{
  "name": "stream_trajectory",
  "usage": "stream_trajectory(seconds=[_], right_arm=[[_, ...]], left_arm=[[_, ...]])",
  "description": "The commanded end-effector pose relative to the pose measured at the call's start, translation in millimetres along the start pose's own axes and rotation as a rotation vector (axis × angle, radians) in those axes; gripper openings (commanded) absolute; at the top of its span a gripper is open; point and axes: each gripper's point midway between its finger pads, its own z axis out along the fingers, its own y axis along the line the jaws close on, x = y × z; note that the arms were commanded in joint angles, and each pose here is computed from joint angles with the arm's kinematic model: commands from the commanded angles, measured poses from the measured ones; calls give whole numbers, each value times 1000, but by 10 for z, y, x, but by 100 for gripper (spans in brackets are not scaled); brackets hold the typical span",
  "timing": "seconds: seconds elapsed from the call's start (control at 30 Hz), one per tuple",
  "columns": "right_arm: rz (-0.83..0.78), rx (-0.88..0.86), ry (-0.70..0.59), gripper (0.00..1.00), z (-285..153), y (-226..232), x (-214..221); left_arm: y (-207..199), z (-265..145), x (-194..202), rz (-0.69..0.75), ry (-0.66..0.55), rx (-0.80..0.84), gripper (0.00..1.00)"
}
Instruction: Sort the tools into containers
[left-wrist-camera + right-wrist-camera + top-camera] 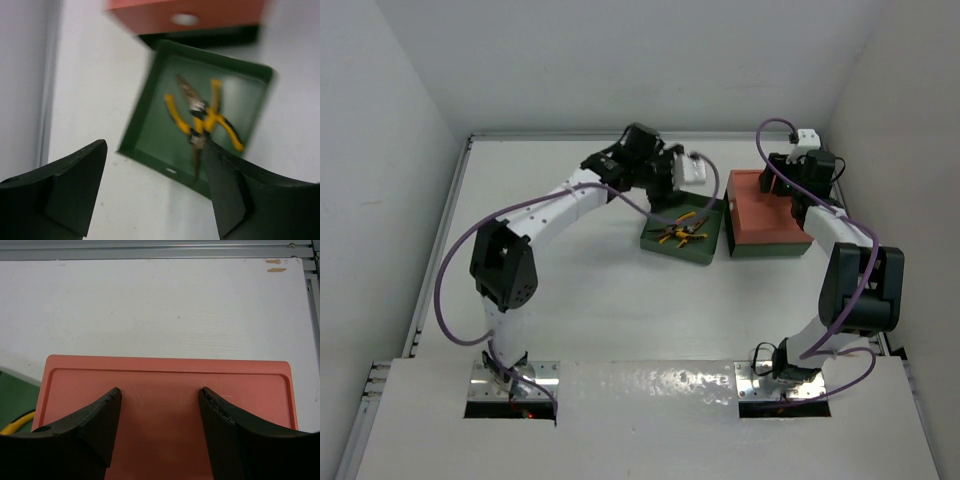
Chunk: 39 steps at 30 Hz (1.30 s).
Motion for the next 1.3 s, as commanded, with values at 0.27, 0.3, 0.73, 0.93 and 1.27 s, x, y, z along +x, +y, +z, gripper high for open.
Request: stream_trajectory(seconds=[0.27,0.3,0.73,0.93,1.27], right_arm=[[149,-9,572,64,-389,123,1693],[149,-9,572,64,-388,122,1689],[147,-7,580,64,-373,113,1710],[154,-11,583,64,-379,127,1721],[156,-9,580,64,-384,127,1712]], left_arm=[[-1041,393,860,479,103,368,82],[-1013,448,939,470,129,355,80],[-1093,665,1464,429,280,381,20],[-1179,853,1477,321,291,348,6],[-1308,1014,1159,239,250,289,0]])
